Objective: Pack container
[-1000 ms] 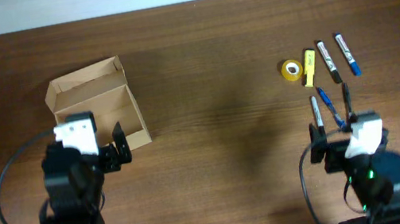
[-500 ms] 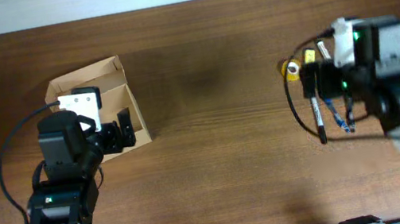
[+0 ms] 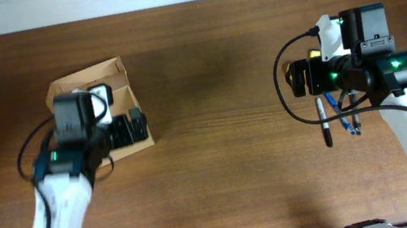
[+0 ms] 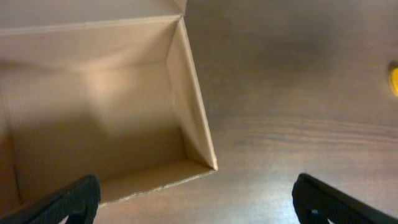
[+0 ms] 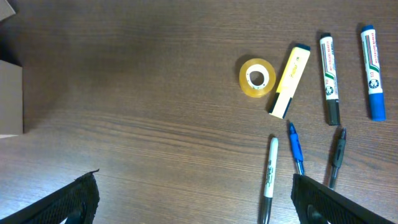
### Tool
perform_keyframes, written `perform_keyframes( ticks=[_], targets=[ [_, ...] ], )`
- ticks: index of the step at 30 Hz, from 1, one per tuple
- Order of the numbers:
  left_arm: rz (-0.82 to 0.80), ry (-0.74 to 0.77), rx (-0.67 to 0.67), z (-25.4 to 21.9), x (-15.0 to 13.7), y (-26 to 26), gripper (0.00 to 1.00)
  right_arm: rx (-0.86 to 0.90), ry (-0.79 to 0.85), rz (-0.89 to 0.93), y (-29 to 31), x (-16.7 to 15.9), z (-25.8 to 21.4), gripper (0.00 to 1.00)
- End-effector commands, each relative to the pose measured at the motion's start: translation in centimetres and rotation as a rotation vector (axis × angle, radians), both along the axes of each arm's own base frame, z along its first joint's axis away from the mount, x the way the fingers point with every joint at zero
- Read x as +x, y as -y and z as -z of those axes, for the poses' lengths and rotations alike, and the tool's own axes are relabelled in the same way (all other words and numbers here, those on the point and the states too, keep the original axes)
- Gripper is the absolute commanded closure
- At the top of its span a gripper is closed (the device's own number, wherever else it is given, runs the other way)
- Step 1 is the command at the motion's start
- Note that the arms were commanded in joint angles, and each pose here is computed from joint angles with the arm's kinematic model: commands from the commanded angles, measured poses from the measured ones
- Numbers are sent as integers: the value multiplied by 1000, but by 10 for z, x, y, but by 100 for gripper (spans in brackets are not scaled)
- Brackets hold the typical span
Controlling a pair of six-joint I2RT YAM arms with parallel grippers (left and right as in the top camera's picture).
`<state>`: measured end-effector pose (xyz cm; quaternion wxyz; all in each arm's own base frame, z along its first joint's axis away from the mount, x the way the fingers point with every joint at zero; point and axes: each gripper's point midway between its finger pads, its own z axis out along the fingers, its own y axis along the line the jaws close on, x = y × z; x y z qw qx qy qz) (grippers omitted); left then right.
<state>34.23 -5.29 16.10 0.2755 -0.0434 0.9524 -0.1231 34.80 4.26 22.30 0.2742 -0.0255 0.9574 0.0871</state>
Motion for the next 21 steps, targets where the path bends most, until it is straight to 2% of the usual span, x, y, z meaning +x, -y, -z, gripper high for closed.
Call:
perform_keyframes(
  ticks=[1,4,10,13,18,21],
  targets=[
    [-41,-58,5,-10,35,1,0,-4,13,67,8,4,-7,1],
    [-23,-61,-7,-18,62,10,0,-5,12,69,9,3,-7,1],
    [22,60,-81,-38,99,25,0,-6,-8,69,9,-1,-5,1],
    [-42,53,-59,-36,100,17,0,-7,-17,69,9,-2,-3,1],
    [-187,-51,27,-17,84,-6,0,-8,-26,69,9,-4,-2,1],
    [-202,-91,57,-6,80,-3,0,-7,-28,69,9,-5,-2,1]
  ],
)
